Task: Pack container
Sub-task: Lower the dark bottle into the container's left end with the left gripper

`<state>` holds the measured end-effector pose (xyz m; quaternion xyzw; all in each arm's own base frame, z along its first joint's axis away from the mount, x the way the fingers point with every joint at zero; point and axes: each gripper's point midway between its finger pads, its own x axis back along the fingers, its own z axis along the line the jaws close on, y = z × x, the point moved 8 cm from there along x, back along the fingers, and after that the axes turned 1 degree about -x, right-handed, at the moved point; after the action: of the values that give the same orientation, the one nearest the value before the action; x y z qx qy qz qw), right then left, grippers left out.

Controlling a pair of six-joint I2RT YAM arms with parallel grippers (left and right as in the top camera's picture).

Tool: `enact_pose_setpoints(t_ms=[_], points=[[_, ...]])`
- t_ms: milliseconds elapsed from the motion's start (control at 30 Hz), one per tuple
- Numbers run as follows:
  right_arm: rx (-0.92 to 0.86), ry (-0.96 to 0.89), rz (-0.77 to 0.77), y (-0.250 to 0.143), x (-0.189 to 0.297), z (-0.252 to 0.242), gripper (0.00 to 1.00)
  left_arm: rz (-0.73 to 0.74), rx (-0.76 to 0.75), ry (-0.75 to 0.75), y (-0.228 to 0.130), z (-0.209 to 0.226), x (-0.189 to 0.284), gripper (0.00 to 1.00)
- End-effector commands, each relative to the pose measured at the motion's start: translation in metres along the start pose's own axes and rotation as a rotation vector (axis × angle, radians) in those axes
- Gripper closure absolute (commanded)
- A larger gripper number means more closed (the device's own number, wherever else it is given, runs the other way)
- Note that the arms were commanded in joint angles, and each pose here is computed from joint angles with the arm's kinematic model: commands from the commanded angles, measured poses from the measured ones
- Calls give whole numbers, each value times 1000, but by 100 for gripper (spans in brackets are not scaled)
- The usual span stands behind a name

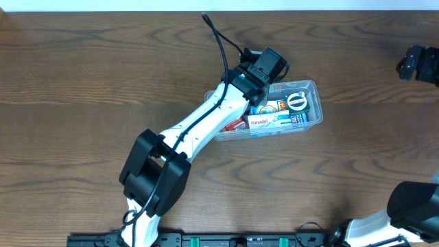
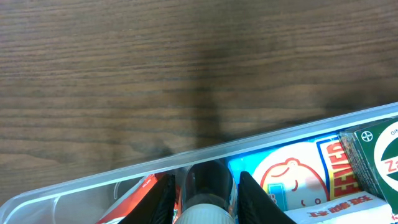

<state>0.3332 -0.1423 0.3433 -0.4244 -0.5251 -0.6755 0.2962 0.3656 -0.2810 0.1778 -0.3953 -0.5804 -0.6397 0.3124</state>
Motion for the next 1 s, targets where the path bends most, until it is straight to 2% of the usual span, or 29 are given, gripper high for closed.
enact_pose_setpoints(t_ms=[0,300,667,967], points=[[-1,-2,-19,2,6,-1,1,53,-48,76,-12,9,-20,94],[-1,-2,-19,2,6,-1,1,74,-58,87,-16,10,-28,93],[-1,-2,-19,2,6,-1,1,29,-33,97,-1,31,11,94],[-1,-2,-19,2,6,-1,1,30,-25,101,0,34,16,94]])
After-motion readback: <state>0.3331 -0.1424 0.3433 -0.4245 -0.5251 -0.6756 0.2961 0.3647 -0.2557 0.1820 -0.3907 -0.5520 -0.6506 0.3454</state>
